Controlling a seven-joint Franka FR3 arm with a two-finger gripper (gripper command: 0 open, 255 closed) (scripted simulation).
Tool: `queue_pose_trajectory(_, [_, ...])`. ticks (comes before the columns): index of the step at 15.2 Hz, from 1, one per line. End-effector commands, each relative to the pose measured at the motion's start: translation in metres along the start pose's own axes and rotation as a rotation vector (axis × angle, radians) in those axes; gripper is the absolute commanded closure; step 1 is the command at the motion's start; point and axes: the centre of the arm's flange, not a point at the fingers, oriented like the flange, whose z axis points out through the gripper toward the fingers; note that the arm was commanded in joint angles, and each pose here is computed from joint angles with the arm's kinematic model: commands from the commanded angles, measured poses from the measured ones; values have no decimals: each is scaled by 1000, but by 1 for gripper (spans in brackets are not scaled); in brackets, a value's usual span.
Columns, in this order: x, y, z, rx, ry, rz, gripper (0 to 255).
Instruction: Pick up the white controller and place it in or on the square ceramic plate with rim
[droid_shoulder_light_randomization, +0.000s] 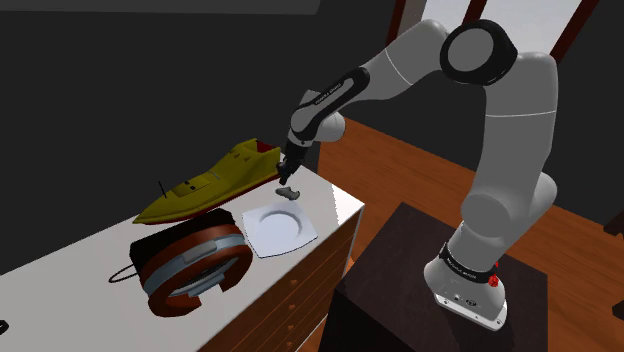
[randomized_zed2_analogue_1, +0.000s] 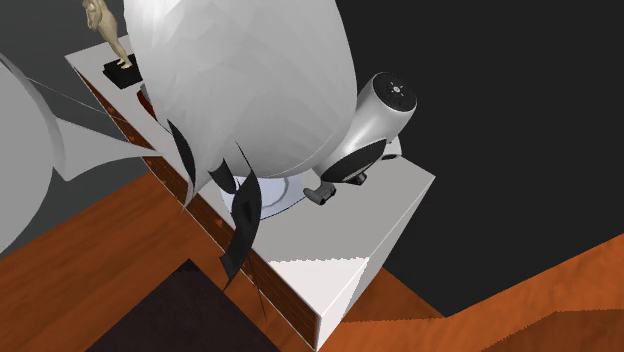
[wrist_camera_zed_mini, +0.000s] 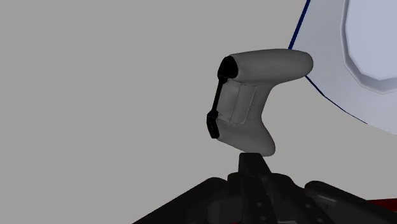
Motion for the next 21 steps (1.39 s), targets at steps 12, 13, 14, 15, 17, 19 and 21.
queue_pose_trajectory(12, [8, -35, 40, -263, -283, 35, 0])
queue_pose_trajectory(13, [8, -35, 40, -263, -283, 35, 0])
queue_pose_trajectory(14, [8, -35, 40, -263, -283, 35, 0])
queue_pose_trajectory(15, [8, -35, 40, -263, -283, 35, 0])
queue_pose_trajectory(17, [8, -35, 40, -263, -283, 35, 0])
queue_pose_trajectory(19, [8, -35, 40, -263, -283, 35, 0])
queue_pose_trajectory(21, [8, -35, 40, -263, -283, 35, 255])
